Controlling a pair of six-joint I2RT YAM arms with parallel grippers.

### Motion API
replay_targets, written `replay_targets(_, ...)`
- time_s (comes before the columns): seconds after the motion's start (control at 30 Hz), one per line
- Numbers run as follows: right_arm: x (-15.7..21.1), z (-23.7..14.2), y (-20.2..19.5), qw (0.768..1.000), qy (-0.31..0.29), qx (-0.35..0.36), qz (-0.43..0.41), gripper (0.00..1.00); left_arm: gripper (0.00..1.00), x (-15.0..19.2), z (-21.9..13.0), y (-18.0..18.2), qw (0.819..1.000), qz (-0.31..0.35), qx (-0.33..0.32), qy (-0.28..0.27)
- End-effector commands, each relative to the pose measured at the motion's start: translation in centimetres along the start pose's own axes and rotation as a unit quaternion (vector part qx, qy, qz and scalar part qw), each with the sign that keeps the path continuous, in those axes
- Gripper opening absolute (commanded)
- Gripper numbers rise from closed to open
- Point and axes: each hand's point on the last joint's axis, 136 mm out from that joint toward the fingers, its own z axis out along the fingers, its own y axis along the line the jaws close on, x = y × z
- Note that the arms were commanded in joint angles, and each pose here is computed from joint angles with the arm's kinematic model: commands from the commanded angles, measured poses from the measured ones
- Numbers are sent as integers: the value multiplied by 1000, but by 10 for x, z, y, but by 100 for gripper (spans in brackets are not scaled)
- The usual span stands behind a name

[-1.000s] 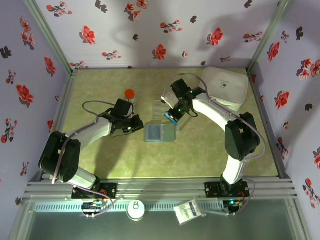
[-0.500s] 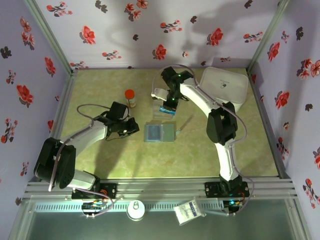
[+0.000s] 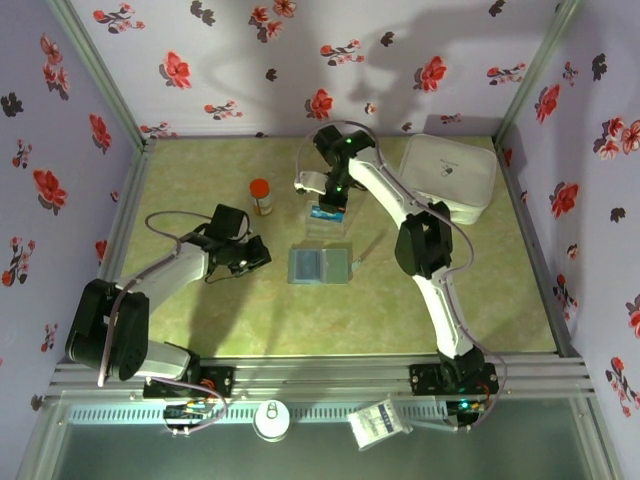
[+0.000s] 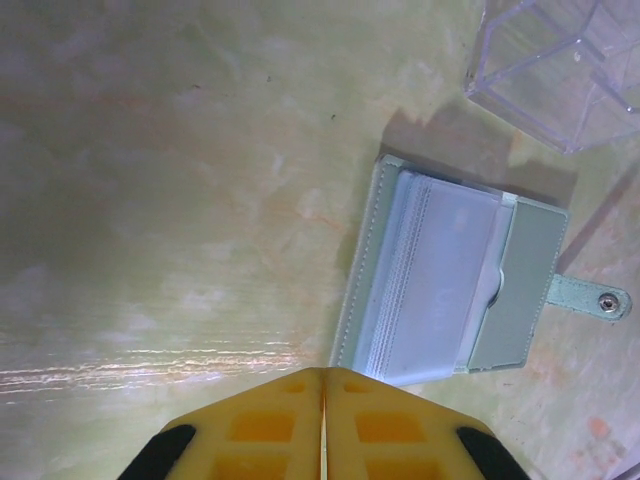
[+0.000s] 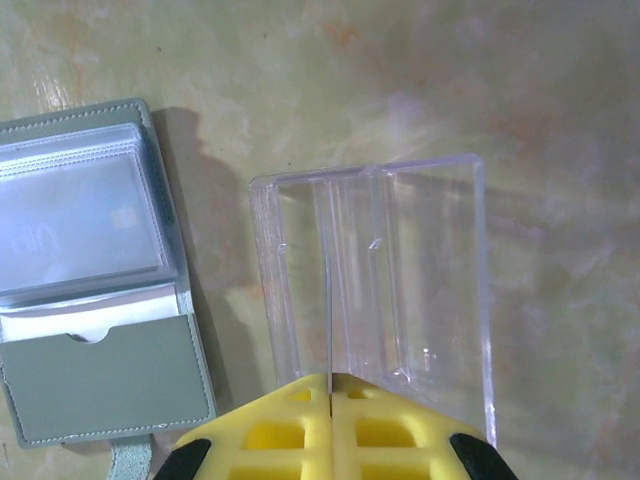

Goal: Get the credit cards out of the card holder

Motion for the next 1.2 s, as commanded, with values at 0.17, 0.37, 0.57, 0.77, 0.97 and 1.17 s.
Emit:
replay_targets(0.17, 8, 17, 22, 998, 17, -64, -11, 0, 9, 1, -3, 9, 1000, 2, -6, 9)
replay_targets(0.37, 12, 30, 31, 995, 22, -97, -9, 0, 9, 0, -3, 11, 1000, -1, -6, 10)
replay_targets(0.57, 15, 42, 36, 993, 26, -116, -10, 0, 9, 0, -1, 14, 1000, -5, -9, 11)
replay_targets(0.77, 14, 47, 40, 991, 20, -132, -8, 8, 9, -3, 0, 13, 1000, -8, -8, 11)
replay_targets(0.97, 15, 45, 38, 992, 24, -125, -6, 21, 10, -5, 2, 11, 1000, -8, -8, 14)
replay_targets(1.17, 8, 26, 26, 996, 10, -86, 1, 25, 10, -10, 5, 7, 1000, -8, -5, 16)
